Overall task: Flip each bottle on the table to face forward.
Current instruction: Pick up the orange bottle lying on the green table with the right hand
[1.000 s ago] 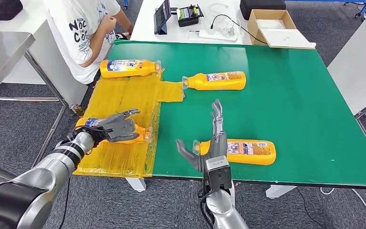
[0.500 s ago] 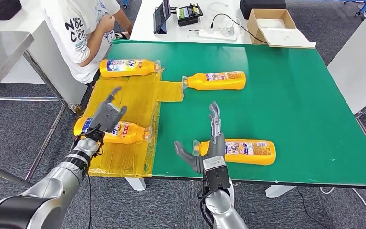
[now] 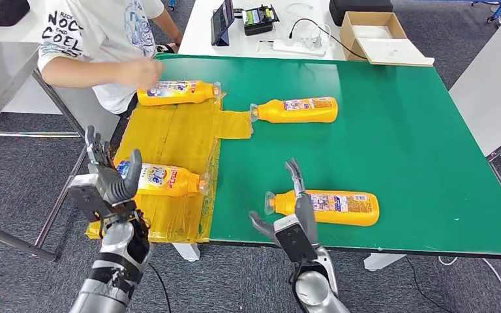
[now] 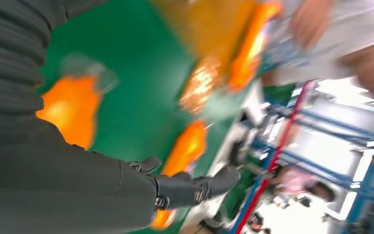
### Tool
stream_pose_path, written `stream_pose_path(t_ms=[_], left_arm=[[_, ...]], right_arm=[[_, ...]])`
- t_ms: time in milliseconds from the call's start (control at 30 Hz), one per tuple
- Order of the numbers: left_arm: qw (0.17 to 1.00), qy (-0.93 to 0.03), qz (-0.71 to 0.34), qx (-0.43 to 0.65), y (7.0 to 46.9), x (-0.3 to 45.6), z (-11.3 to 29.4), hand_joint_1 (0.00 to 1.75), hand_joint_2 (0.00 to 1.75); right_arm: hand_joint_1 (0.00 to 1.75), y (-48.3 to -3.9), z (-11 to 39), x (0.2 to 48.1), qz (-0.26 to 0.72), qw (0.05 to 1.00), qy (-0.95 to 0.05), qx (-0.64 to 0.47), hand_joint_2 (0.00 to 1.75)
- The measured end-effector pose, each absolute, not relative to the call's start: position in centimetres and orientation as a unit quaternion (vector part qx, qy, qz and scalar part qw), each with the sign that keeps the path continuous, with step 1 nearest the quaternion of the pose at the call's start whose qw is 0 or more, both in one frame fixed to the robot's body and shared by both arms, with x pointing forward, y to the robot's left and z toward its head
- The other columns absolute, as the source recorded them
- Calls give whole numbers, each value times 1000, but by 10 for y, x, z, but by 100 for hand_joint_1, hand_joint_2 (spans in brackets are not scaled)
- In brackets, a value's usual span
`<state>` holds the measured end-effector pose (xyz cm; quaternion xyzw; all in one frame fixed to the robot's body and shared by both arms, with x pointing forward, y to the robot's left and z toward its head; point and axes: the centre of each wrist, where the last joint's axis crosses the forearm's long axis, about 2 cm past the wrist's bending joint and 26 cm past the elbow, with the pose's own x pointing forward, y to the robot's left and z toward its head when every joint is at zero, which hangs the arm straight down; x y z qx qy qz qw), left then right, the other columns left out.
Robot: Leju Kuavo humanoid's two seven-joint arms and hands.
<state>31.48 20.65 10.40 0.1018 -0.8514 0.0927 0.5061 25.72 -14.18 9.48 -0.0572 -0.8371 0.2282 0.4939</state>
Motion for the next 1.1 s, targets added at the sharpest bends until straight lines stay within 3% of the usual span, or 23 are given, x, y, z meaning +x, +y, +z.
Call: stream_pose_path(t_ms=[233,600,900,1100], left_arm=[[520,-847,86,71,201,275,88,0,175],[525,-848,34,67,200,262,81,0,175],[529,-844,8,89,199,260,75,0,175],[539,-838,0,83,197,261,70,0,175]], right_arm=[[0,-195,83,255,321,540,-767,-131,175],[0,-275,92,298,449,576,-662,-171,175],[0,-311,109,343,499,581,-608,-207,175],[0,-323,115,365,541,598,-565,-175,175]])
